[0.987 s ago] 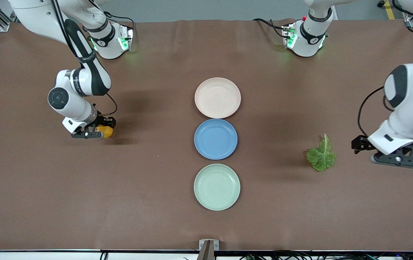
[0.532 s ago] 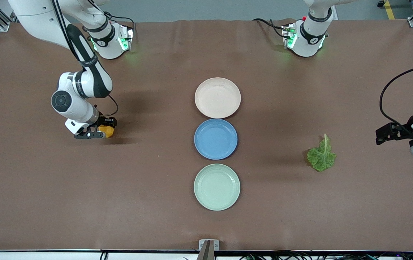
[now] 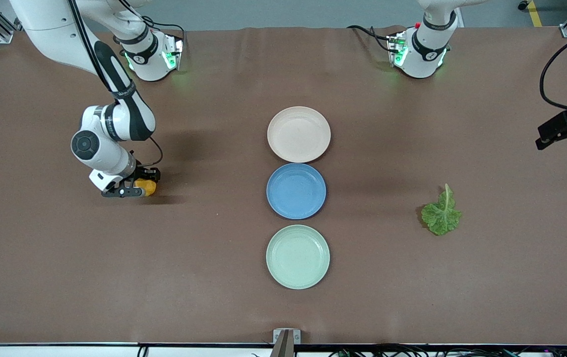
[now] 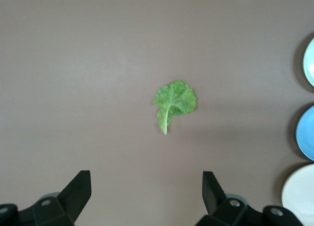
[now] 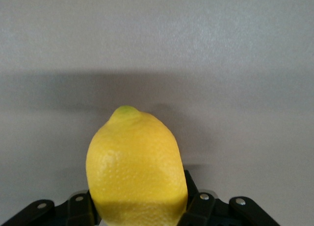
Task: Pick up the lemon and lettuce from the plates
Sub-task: 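Set the lemon on the table with the right gripper while the left gripper withdraws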
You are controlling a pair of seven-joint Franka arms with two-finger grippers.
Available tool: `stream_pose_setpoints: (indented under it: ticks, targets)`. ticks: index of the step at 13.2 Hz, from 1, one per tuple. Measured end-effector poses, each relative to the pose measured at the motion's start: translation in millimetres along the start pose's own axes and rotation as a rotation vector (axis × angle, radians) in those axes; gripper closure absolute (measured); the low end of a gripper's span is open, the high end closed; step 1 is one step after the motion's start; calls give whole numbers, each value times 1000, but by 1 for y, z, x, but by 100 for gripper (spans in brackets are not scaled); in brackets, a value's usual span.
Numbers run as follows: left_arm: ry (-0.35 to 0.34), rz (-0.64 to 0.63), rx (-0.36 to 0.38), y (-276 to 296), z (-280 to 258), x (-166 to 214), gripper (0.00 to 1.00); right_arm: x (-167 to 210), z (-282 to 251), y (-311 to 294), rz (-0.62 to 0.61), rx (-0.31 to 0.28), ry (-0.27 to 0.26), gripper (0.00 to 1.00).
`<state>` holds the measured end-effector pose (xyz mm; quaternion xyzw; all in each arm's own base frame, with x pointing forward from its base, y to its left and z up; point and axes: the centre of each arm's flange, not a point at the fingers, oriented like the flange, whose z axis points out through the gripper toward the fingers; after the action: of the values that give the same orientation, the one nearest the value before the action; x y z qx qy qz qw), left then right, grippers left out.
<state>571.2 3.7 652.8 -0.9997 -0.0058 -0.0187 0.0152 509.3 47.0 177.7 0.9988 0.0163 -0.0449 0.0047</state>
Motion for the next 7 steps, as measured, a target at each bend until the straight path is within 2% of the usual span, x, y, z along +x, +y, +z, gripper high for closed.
stream_pose_setpoints:
  ticks: [1, 2, 5, 7]
  targets:
    - [-5, 1, -11, 3, -6, -6, 0, 2, 0, 0, 0, 0, 3, 39]
    - [-14, 3, -19, 7, -12, -13, 0, 4, -1, 0, 0, 0, 6, 34]
    - [-49, 6, -36, 16, -20, -38, 0, 16, -12, -1, -1, 2, 22, 2]
    - [-66, -9, -68, 13, -18, -52, 0, 29, -29, -4, -3, 7, -33, 0]
